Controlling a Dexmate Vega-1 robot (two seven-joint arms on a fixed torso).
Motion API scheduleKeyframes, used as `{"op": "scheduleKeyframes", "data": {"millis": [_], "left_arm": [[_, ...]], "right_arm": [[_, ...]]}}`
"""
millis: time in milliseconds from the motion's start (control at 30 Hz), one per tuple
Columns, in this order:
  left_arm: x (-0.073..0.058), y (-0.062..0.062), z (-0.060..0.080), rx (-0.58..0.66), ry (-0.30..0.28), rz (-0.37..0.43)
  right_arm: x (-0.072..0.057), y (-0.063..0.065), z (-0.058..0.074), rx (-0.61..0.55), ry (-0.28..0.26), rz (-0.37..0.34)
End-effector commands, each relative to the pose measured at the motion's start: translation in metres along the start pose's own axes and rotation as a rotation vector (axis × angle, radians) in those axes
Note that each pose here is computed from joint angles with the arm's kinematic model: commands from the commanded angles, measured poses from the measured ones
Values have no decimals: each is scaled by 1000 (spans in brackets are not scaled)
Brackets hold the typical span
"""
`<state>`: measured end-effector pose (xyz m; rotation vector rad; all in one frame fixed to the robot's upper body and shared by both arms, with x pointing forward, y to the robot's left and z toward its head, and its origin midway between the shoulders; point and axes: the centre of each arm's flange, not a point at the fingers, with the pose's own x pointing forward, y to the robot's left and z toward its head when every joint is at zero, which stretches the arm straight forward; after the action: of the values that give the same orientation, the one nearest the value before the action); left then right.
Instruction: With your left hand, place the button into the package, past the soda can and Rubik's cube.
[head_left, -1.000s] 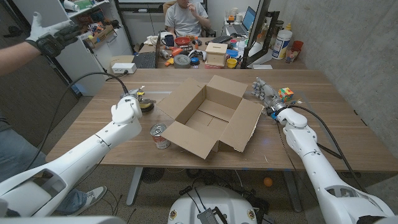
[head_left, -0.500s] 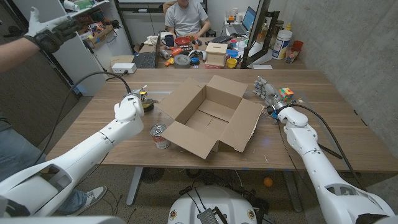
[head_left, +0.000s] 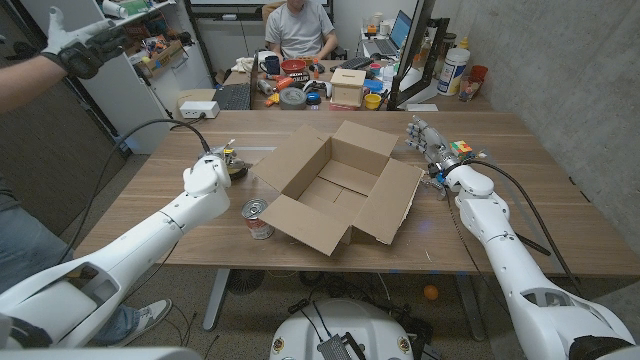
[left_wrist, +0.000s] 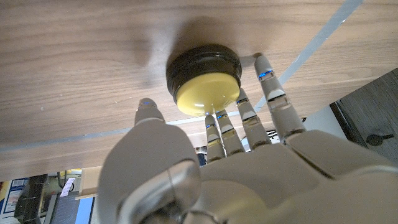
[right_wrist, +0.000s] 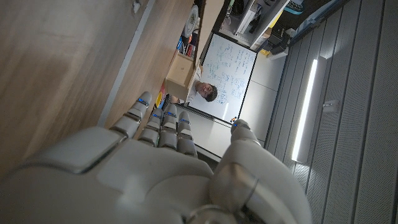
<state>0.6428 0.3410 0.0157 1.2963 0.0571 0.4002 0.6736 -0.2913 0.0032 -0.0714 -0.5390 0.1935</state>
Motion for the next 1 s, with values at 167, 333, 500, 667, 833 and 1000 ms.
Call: {"op": "scheduleKeyframes", "data": {"millis": [167, 333, 500, 667, 833, 1000], "left_arm": [[6, -11, 6, 8, 10, -23], [3, -13, 11, 19, 12, -18], [-3, -13, 14, 33, 19, 1], [-10, -14, 16, 33, 27, 37], [-14, -15, 17, 30, 34, 55], [-16, -18, 18, 27, 35, 61]], "right_arm": [[14, 4, 10, -5, -27, 29], [13, 3, 13, -5, -45, 37], [13, 2, 16, -5, -63, 52], [15, 5, 18, 1, -74, 68], [16, 6, 19, -7, -77, 90], [17, 7, 19, -5, -75, 96]]}}
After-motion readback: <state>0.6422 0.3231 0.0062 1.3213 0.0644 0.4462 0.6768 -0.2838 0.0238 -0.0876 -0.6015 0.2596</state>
